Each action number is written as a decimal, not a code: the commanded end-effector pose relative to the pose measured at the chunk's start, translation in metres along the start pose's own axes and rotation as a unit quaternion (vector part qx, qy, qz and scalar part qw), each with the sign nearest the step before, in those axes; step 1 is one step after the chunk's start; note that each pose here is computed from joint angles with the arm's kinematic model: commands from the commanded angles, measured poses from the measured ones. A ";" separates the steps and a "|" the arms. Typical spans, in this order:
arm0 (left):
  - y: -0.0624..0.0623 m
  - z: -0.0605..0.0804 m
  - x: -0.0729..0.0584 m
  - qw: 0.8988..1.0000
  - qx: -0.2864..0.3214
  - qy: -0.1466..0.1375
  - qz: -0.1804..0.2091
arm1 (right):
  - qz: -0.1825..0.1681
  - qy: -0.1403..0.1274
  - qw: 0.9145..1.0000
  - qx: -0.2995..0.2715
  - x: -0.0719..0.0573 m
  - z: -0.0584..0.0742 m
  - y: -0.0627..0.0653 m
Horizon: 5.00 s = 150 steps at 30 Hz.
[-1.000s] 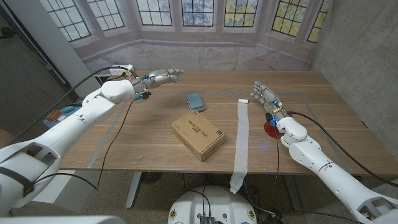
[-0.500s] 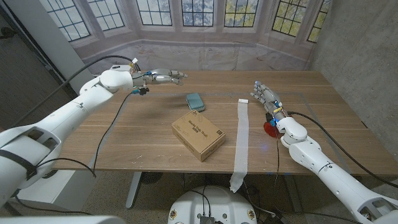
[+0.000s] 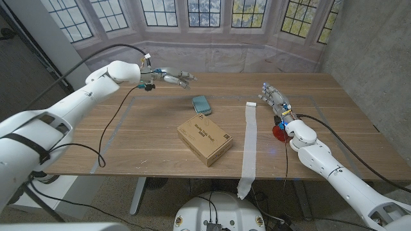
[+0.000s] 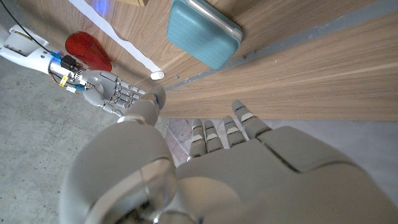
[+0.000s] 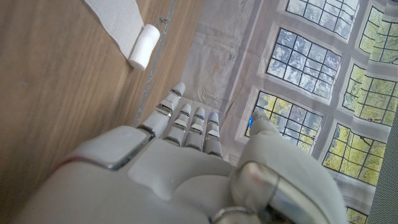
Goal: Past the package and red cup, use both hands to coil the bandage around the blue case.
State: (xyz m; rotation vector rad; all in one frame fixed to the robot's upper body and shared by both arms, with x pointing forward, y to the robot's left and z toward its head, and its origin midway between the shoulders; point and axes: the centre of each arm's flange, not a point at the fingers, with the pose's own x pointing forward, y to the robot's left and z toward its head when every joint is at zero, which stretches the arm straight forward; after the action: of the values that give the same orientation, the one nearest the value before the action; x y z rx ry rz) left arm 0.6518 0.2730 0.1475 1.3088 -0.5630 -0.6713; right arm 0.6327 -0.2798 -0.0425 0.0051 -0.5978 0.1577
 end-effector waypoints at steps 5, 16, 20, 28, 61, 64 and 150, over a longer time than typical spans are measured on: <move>0.023 0.014 0.020 0.994 0.091 0.006 -0.067 | -0.009 0.001 1.000 -0.002 0.000 0.000 -0.003; 0.023 0.023 0.026 0.983 0.150 0.012 -0.108 | -0.012 -0.002 1.000 -0.002 -0.001 0.000 -0.001; 0.023 0.025 0.027 0.979 0.166 0.014 -0.118 | -0.014 -0.003 1.000 -0.002 -0.002 0.000 0.000; 0.022 0.030 0.028 0.968 0.216 0.013 -0.124 | -0.018 -0.005 1.000 -0.004 -0.004 0.001 0.002; 0.028 0.041 0.050 0.919 0.360 0.003 -0.161 | -0.045 -0.020 0.999 -0.003 -0.012 0.008 0.000; 0.027 0.039 0.053 0.913 0.373 0.008 -0.168 | -0.043 -0.019 0.999 -0.005 -0.010 0.010 -0.001; -0.018 0.033 0.121 0.871 0.465 0.045 -0.154 | -0.064 -0.012 0.998 0.002 -0.026 0.002 -0.013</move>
State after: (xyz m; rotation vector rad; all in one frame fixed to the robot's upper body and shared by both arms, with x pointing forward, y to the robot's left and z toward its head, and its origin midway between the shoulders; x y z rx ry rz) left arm 0.7031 0.1661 0.1433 2.3253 -0.6319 -0.6255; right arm 0.6127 -0.2931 -0.0533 0.0424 -0.6217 0.0447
